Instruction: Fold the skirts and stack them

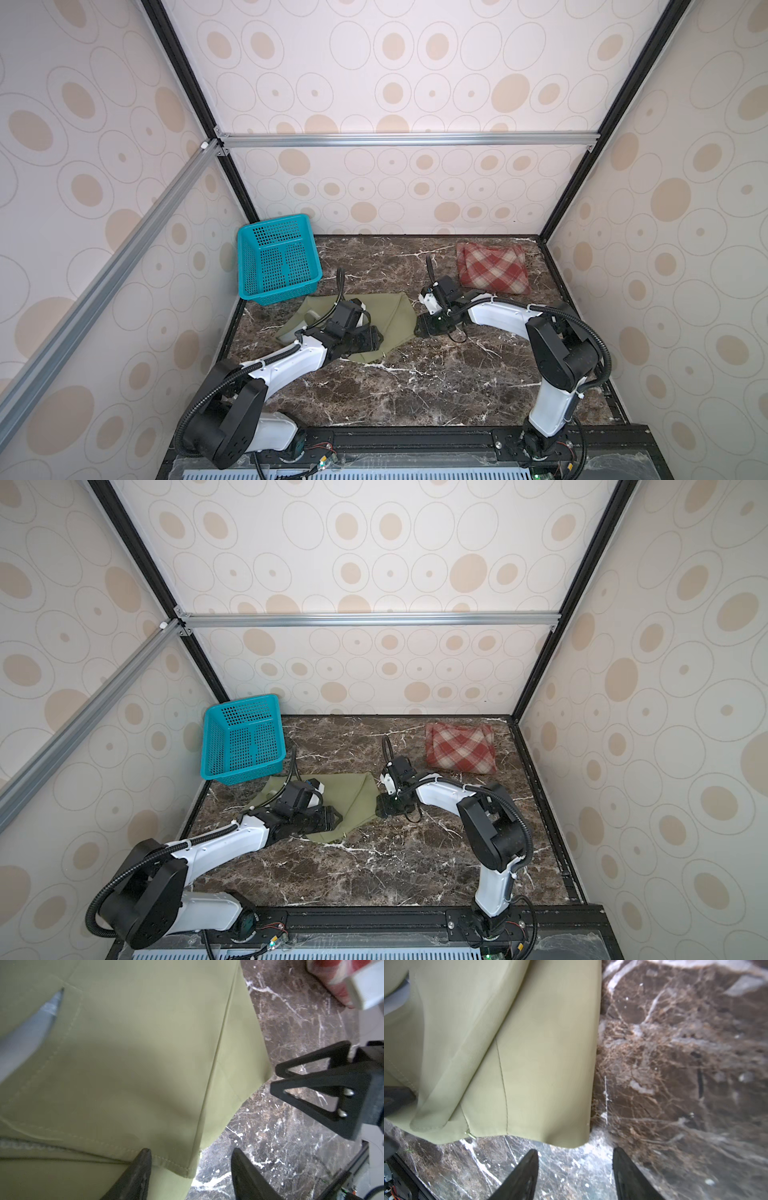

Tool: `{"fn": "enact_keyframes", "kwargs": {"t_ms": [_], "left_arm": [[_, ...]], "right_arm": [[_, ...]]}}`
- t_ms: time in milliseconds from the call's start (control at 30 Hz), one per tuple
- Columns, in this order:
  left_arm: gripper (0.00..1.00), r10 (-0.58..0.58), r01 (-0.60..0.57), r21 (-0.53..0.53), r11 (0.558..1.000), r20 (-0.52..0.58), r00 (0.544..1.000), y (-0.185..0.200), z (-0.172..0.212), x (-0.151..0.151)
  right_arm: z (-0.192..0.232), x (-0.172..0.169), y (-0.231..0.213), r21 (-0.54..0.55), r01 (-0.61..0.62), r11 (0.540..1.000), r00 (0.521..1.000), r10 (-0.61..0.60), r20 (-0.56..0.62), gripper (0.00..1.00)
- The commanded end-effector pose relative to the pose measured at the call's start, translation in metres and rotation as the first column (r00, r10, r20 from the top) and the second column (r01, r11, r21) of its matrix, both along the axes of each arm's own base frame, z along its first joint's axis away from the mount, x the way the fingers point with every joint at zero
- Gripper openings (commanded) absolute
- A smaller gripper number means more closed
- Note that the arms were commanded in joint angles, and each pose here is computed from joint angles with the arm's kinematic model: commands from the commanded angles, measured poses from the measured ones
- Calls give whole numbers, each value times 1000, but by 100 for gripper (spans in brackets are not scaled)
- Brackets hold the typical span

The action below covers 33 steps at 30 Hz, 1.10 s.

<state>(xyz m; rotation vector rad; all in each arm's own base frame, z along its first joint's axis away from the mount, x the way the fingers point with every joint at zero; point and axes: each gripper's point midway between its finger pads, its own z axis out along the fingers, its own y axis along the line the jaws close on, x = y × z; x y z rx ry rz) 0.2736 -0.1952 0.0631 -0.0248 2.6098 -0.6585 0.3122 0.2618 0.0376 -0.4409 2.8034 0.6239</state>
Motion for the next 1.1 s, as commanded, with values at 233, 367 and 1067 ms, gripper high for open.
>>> {"fn": "enact_keyframes", "kwargs": {"t_ms": [233, 367, 1067], "left_arm": [[55, -73, 69, 79, 994, 41, 997, -13, 3, 15], [51, -91, 89, 94, 992, 19, 996, -17, -7, 11], [29, -100, 100, 159, 982, -6, 995, -9, -18, 6]], "right_arm": [[-2, 4, 6, 7, 3, 1000, 1000, -3, -7, 59], [-3, 5, 5, 4, 4, 1000, 1000, -4, -7, 59], [-11, 9, 18, 52, 3, 999, 1000, -2, -29, 57]]}}
